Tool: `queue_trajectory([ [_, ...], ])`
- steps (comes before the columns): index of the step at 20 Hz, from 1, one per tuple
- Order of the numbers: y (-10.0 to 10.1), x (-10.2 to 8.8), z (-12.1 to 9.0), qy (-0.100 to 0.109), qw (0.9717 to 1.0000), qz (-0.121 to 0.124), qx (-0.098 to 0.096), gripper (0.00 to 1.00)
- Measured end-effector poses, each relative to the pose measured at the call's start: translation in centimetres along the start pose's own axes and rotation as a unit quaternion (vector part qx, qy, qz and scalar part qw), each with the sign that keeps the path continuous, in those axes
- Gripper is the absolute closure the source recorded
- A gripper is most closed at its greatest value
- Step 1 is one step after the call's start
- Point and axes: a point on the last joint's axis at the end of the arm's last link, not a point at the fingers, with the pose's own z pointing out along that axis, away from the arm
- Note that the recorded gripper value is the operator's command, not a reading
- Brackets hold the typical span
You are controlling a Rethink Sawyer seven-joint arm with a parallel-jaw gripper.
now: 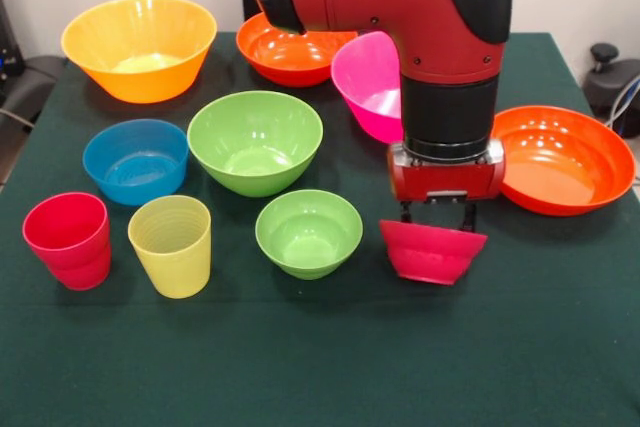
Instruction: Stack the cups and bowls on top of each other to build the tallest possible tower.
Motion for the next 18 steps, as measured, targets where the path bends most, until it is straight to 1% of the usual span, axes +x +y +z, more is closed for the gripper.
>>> queue_trajectory([
  [4, 0.4, -0.8, -0.4, 0.002, 1.0000, -0.003, -0.001, 0.00],
  [12, 0.7, -2.1, -1.2, 0.015, 0.9999, -0.005, -0.002, 0.00],
  [18, 0.6, -3.1, -2.0, 0.006, 1.0000, -0.006, -0.001, 0.00],
])
